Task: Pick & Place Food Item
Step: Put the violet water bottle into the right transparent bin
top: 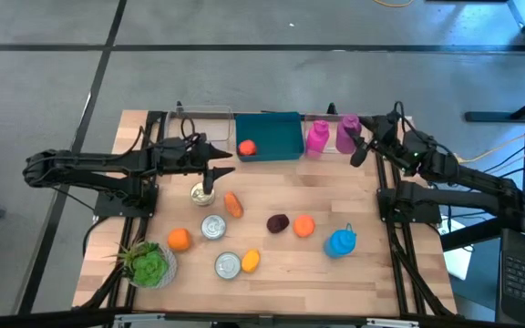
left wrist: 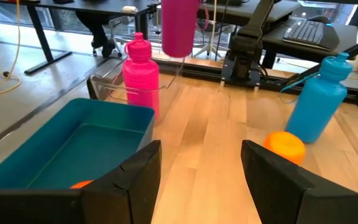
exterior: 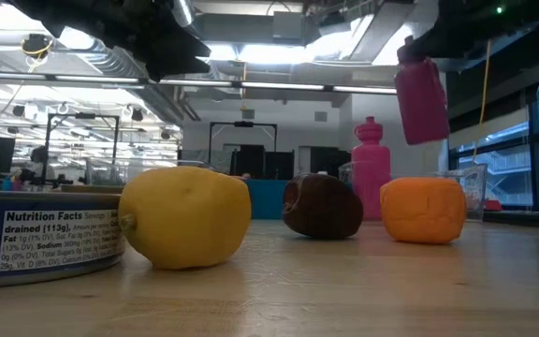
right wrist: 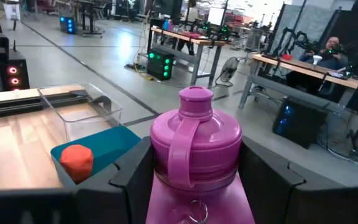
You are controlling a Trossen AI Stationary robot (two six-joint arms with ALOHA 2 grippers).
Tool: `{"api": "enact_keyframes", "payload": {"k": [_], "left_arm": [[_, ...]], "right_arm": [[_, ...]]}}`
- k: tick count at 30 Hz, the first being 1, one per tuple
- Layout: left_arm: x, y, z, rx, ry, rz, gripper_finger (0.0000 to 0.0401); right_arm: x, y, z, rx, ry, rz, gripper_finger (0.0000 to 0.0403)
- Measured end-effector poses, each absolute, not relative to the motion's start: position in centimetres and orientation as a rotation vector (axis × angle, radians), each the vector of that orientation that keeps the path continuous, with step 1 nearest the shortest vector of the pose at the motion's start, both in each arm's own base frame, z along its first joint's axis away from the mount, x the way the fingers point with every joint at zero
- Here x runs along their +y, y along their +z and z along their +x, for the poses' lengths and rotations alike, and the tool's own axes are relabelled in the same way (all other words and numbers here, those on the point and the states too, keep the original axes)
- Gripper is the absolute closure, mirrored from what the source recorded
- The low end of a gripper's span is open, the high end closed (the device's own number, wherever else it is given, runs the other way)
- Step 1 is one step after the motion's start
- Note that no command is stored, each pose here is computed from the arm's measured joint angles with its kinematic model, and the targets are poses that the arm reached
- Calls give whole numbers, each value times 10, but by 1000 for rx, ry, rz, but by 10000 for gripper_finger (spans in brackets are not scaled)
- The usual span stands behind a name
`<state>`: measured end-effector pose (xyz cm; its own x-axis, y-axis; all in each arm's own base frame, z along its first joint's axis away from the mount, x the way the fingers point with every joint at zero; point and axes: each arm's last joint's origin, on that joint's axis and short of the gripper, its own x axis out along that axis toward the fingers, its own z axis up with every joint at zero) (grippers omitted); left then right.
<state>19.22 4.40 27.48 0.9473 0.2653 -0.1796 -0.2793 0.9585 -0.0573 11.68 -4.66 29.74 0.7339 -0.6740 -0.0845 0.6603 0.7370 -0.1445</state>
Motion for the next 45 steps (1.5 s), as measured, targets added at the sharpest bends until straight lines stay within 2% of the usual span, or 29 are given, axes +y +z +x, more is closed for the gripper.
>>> {"api": "enact_keyframes", "payload": {"k": [8, 21, 45], "left_arm": [[42, 275, 193, 172, 269, -83, 191], [42, 274, 193, 176, 270, -89, 191], [42, 274, 193, 176, 270, -89, 191]], "right_arm": [[-47, 273, 114, 84, -775, -86, 205], [-65, 260, 110, 49, -899, -83, 205], [-127, 238, 137, 111, -902, -62, 205]]}}
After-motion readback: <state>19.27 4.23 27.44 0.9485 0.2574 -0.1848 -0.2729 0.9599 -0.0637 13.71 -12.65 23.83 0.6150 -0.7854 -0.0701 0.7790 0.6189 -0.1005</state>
